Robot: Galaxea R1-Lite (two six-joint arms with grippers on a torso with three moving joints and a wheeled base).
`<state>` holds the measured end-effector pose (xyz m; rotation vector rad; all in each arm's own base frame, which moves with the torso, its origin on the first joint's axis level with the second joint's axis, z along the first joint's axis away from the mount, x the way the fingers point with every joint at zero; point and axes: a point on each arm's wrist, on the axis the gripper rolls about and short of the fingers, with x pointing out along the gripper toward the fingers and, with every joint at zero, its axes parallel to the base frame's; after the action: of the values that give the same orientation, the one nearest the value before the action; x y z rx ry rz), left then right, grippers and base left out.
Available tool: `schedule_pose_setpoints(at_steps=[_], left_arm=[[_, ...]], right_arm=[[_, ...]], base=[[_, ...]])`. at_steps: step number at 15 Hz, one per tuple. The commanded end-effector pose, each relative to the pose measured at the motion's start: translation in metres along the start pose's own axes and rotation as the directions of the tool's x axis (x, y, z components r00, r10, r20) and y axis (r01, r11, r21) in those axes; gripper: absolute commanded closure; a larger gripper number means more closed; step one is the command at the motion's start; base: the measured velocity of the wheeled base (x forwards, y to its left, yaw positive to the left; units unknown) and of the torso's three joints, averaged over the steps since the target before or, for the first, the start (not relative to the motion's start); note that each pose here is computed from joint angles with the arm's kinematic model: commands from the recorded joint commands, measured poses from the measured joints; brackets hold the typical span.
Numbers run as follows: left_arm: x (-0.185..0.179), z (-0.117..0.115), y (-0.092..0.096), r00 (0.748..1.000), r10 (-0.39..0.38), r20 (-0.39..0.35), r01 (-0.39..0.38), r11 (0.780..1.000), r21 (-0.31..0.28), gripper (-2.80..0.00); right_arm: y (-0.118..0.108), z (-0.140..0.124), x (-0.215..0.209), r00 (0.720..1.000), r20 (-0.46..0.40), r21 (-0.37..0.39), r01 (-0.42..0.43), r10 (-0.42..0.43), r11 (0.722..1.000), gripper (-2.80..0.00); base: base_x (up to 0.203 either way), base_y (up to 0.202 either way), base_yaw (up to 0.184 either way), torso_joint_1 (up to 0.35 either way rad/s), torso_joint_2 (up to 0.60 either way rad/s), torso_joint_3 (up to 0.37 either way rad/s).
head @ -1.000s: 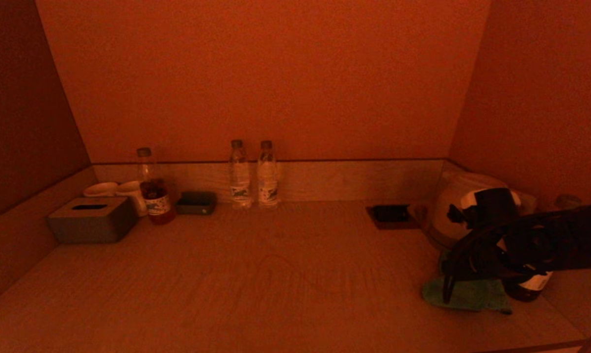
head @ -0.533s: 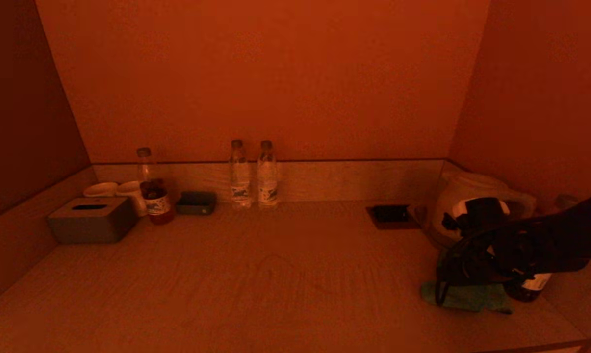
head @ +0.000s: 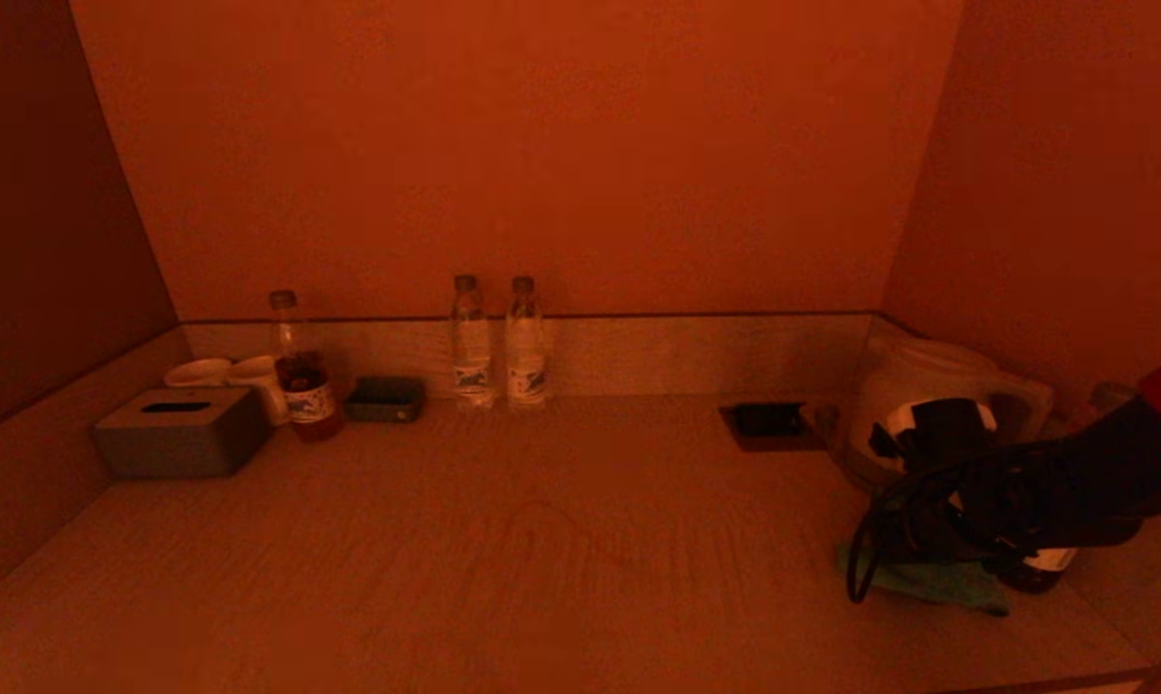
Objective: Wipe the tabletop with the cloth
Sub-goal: Pick up the tablecloth, then sweep the stains on the table
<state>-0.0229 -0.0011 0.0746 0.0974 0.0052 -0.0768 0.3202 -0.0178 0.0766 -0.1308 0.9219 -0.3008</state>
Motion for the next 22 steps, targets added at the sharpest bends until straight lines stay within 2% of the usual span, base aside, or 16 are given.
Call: schedule_pose_setpoints(at_steps=[1,6,8,10,11,12,14,15,16,17,22], left_arm=[[0.0,0.0,0.0,1.0,0.001,0.0,-0.001,1.0,0.0,0.0],[0.0,0.0,0.0,1.0,0.001,0.0,-0.001,1.0,0.0,0.0],[0.0,0.0,0.0,1.0,0.0,0.0,0.0,1.0,0.0,0.0],[0.0,0.0,0.0,1.0,0.0,0.0,0.0,1.0,0.0,0.0],[0.0,0.0,0.0,1.0,0.0,0.0,0.0,1.0,0.0,0.0],[0.0,0.0,0.0,1.0,0.0,0.0,0.0,1.0,0.0,0.0],[0.0,0.0,0.0,1.0,0.0,0.0,0.0,1.0,0.0,0.0],[0.0,0.0,0.0,1.0,0.001,0.0,-0.001,1.0,0.0,0.0],[0.0,0.0,0.0,1.0,0.001,0.0,-0.001,1.0,0.0,0.0],[0.0,0.0,0.0,1.0,0.001,0.0,-0.001,1.0,0.0,0.0],[0.0,0.0,0.0,1.0,0.001,0.0,-0.001,1.0,0.0,0.0]], right_arm=[[-0.003,0.004,-0.008,0.999,0.04,0.012,0.0,0.0,1.0,0.0],[0.0,0.013,-0.039,0.991,0.132,0.004,-0.024,0.023,1.0,0.0],[0.007,0.02,-0.073,0.97,0.235,-0.012,-0.063,0.064,0.998,0.0],[0.011,0.022,-0.08,0.963,0.258,-0.021,-0.078,0.08,0.997,0.0],[0.016,0.024,-0.094,0.948,0.299,-0.036,-0.101,0.107,0.994,0.0],[0.022,0.028,-0.115,0.921,0.364,-0.053,-0.132,0.142,0.99,0.0],[0.041,0.033,-0.164,0.833,0.491,-0.124,-0.222,0.255,0.967,0.0],[0.044,0.036,-0.173,0.81,0.519,-0.134,-0.239,0.273,0.962,0.0],[0.054,0.043,-0.19,0.769,0.556,-0.163,-0.271,0.315,0.949,0.0],[0.06,0.047,-0.198,0.745,0.575,-0.179,-0.288,0.338,0.941,0.0],[0.073,0.065,-0.198,0.724,0.593,-0.192,-0.3,0.354,0.934,0.0]], base=[[0.0,0.0,0.0,0.0,0.0,0.0],[0.0,0.0,0.0,0.0,0.0,0.0],[0.0,0.0,0.0,0.0,0.0,0.0],[0.0,0.0,0.0,0.0,0.0,0.0],[0.0,0.0,0.0,0.0,0.0,0.0],[0.0,0.0,0.0,0.0,0.0,0.0],[0.0,0.0,0.0,0.0,0.0,0.0],[0.0,0.0,0.0,0.0,0.0,0.0],[0.0,0.0,0.0,0.0,0.0,0.0],[0.0,0.0,0.0,0.0,0.0,0.0],[0.0,0.0,0.0,0.0,0.0,0.0]])
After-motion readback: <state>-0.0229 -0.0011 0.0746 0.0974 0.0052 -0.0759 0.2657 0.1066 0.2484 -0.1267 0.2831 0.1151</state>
